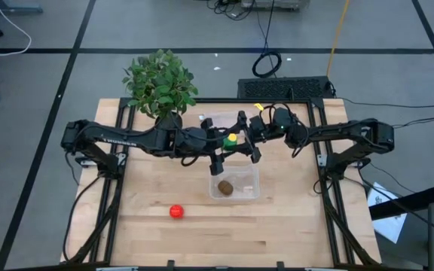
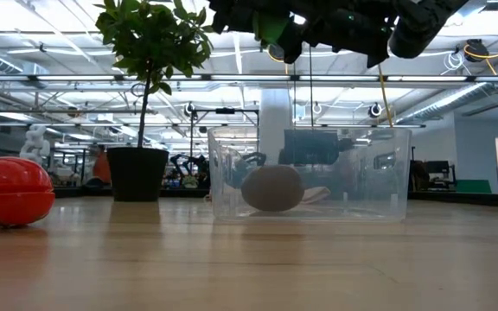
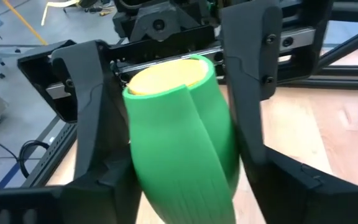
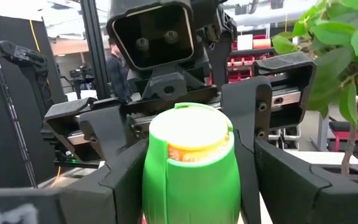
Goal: Pick and placing Produce into tupperware
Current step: Put the green corn into the transparent bin
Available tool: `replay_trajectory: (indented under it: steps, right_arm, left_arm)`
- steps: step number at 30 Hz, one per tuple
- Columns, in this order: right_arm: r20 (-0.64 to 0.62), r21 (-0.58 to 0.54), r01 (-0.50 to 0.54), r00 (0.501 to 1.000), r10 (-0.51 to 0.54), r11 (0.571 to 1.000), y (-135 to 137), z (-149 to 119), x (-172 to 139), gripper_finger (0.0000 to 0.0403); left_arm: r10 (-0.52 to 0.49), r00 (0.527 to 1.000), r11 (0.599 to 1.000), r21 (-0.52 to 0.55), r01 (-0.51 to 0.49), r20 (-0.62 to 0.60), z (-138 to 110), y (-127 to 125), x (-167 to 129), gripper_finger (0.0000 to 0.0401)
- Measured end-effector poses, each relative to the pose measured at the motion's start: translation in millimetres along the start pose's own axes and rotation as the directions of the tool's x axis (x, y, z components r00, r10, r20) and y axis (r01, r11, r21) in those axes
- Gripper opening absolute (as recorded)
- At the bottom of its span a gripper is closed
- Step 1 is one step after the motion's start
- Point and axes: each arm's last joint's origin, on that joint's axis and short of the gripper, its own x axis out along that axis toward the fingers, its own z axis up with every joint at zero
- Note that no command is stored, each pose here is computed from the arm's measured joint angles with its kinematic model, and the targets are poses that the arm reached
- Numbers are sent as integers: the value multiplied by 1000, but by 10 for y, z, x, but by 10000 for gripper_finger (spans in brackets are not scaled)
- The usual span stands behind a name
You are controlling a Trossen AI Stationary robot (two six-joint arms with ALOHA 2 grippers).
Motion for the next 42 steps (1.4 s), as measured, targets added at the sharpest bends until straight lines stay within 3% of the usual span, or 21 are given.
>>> replay_trajectory:
  steps: [8, 12, 23, 26, 30, 35, 42]
  right_arm:
    - [4, 2, -4, 1000, 4, 1000, 3, 8, 8, 241]
    - [0, 7, -4, 1000, 4, 1000, 1, 2, 5, 241]
    - [-8, 15, -7, 1000, 7, 1000, 2, -10, 4, 236]
    - [-31, 22, -66, 997, 67, 998, 26, -42, -18, 209]
    - [-22, 10, -51, 998, 51, 999, 19, -34, -10, 190]
    - [-12, 2, -40, 999, 40, 999, 16, -22, -8, 189]
    - [-9, 13, -28, 1000, 28, 1000, 12, -16, -6, 191]
  left_arm:
    - [20, 1000, 1000, 18, -20, 10, 29, -54, -74, 335]
    - [15, 1000, 1000, 19, -15, 12, 33, -71, -86, 358]
    - [46, 999, 999, 23, -46, -20, 12, -83, -127, 363]
    - [84, 996, 996, 10, -84, -41, 29, -64, -231, 363]
    - [123, 992, 992, -7, -123, -42, 56, -69, -359, 363]
    - [105, 994, 994, -32, -106, -10, 132, -46, -537, 363]
    - [161, 983, 987, 1, -162, -86, 67, -44, -744, 363]
